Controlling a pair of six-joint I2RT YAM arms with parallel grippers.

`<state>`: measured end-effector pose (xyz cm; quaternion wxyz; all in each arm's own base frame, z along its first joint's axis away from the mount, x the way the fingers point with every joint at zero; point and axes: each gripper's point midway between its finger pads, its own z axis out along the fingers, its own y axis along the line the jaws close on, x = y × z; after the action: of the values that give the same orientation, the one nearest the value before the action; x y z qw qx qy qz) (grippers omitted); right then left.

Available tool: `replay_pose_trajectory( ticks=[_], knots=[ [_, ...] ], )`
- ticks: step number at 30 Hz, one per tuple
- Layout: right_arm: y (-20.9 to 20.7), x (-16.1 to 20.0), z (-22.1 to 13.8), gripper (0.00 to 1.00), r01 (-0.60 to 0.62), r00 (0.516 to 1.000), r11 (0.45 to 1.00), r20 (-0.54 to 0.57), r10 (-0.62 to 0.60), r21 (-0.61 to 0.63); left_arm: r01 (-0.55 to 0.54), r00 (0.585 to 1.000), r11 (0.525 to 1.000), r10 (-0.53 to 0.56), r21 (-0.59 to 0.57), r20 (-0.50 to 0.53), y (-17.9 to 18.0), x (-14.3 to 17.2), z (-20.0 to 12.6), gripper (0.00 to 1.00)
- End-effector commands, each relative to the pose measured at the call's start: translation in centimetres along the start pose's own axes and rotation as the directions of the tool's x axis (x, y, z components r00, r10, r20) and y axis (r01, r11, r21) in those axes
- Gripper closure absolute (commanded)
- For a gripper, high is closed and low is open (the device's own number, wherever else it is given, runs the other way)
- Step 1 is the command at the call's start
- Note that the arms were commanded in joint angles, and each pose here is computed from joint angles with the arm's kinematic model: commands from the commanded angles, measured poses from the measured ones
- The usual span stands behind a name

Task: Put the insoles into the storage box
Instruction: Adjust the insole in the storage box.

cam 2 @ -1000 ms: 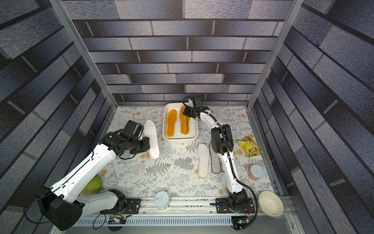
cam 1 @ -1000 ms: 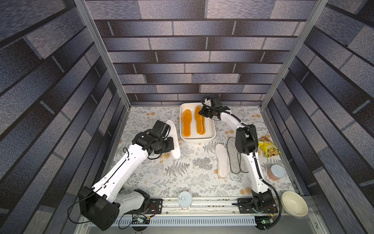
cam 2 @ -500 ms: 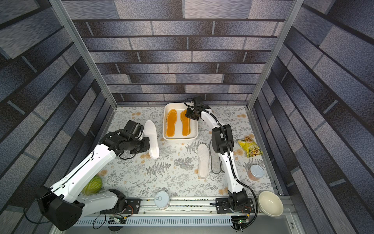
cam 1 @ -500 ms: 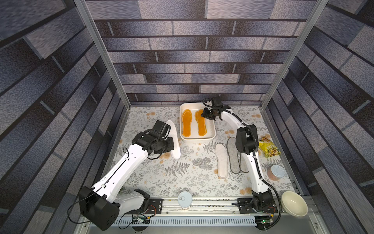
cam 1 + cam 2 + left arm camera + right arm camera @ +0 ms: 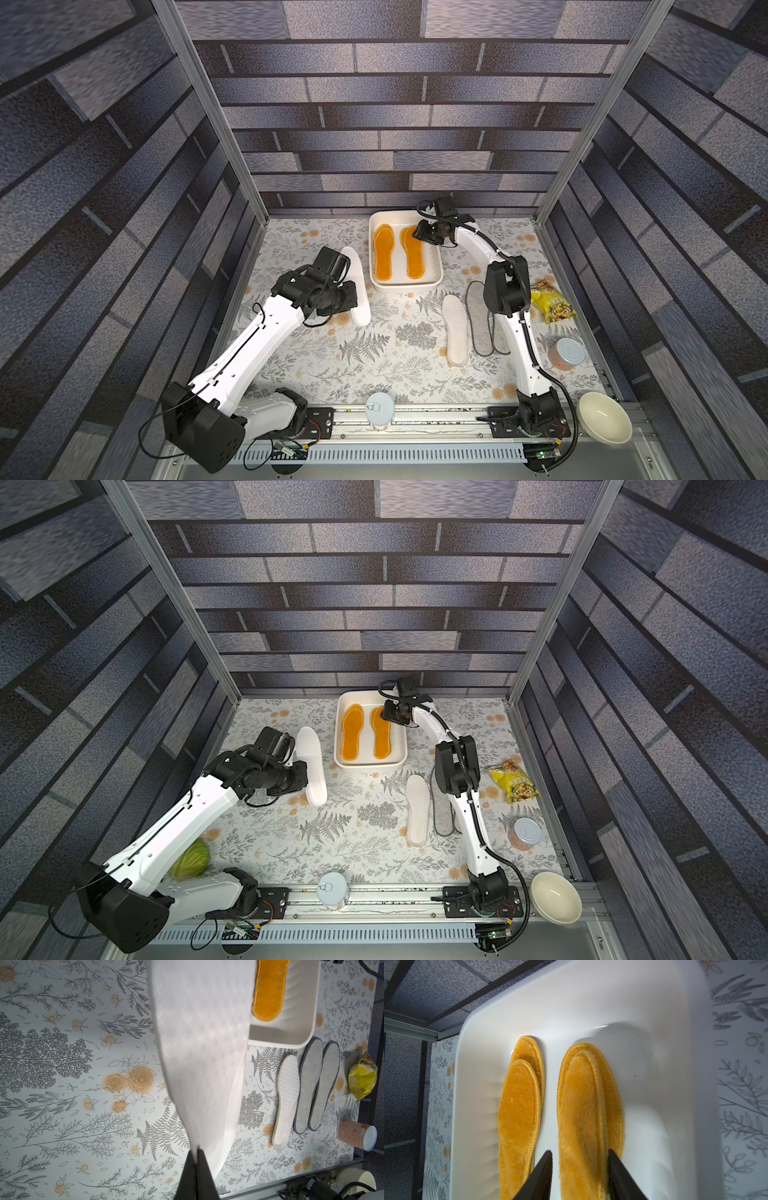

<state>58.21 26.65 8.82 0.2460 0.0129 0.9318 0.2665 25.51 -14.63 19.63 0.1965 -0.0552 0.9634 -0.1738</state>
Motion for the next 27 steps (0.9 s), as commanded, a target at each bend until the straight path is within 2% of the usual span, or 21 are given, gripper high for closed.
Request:
replay_pose_trajectory(
  ticks=[1,9,16,21,23,27],
  knots=[
    [0.6,-1.1,-0.9,0.55,0.009,1.000,1.000,0.021,-0.009,-0.014,0.006,1.000,1.000,-0.006,0.000,0.013,0.4,0.1,-0.3,1.00],
    [0.4,0.0,0.1,0.51,0.013,1.000,1.000,-0.022,-0.013,-0.010,0.004,1.000,1.000,-0.004,-0.001,0.012,0.4,0.2,-0.3,1.00],
    [-0.1,-0.6,-0.7,0.48,0.044,0.999,0.998,0.007,-0.045,0.048,0.006,1.000,1.000,-0.006,0.000,0.008,0.4,0.2,-0.2,1.00],
    [2.3,-2.0,-2.5,0.45,0.090,0.992,0.995,0.089,-0.086,-0.040,0.006,1.000,1.000,-0.006,-0.001,0.011,0.4,0.2,-0.3,1.00],
    [3.1,-2.4,-3.3,0.42,0.103,0.989,0.993,0.117,-0.095,-0.066,0.005,1.000,1.000,-0.005,-0.002,0.007,0.4,0.3,-0.2,1.00],
    [3.8,-2.4,-4.4,0.39,0.110,0.987,0.991,0.128,-0.099,-0.081,0.007,1.000,1.000,-0.007,0.000,0.006,0.4,0.2,-0.1,1.00]
  ],
)
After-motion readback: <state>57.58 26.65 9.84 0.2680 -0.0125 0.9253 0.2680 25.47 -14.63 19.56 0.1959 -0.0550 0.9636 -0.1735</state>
